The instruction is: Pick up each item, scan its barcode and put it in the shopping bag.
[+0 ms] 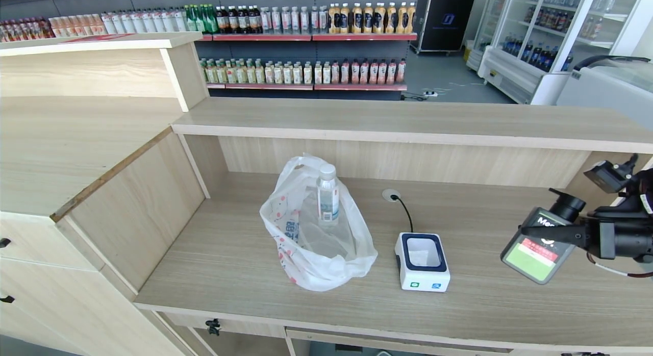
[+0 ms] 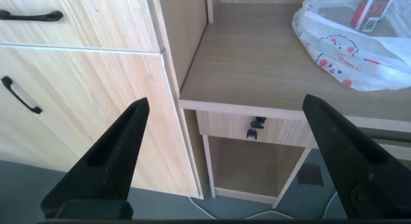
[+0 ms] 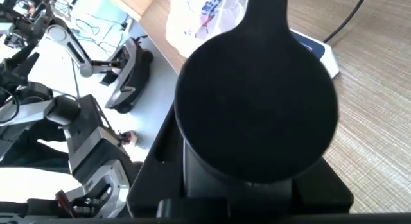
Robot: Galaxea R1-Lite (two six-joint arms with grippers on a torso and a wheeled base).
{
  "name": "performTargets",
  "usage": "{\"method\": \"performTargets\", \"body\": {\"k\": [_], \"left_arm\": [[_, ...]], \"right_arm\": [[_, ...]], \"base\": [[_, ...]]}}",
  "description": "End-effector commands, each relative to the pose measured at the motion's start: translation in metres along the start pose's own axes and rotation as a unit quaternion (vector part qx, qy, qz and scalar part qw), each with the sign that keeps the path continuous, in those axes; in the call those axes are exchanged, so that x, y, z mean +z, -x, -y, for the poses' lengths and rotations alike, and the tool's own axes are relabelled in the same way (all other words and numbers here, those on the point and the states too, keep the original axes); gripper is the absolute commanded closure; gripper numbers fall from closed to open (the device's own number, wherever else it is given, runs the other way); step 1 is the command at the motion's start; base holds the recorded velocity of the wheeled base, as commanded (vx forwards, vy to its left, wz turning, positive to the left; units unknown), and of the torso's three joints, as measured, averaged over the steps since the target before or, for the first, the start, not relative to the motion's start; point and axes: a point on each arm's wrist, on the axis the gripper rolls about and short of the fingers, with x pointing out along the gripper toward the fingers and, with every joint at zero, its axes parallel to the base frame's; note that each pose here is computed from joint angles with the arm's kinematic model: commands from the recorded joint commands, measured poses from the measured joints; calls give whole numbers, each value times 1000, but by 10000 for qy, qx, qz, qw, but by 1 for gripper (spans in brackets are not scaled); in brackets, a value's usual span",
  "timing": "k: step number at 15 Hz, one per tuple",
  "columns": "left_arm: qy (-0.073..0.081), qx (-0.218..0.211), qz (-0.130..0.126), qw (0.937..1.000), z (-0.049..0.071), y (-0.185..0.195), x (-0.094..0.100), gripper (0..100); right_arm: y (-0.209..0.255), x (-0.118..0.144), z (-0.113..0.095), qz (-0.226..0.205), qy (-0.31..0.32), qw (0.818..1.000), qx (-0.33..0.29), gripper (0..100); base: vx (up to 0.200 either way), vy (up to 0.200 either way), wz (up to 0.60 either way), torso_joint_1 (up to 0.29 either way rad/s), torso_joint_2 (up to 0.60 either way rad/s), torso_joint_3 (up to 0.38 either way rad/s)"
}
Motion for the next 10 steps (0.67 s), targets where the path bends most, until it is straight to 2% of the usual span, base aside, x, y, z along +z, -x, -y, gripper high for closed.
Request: {"method": "performTargets", "body": {"k": [1, 10], "left_arm": [[0, 3, -6, 10000, 0, 0, 0, 0], [1, 3, 2, 10000, 0, 0, 0, 0]], "right_arm": [[-2, -1, 4, -13, -4, 10000, 14, 100], [-10, -5, 14, -88, 179, 9997, 102, 100]], "base": [[0, 0, 0, 0, 0, 0], [0, 0, 0, 0, 0, 0]]}}
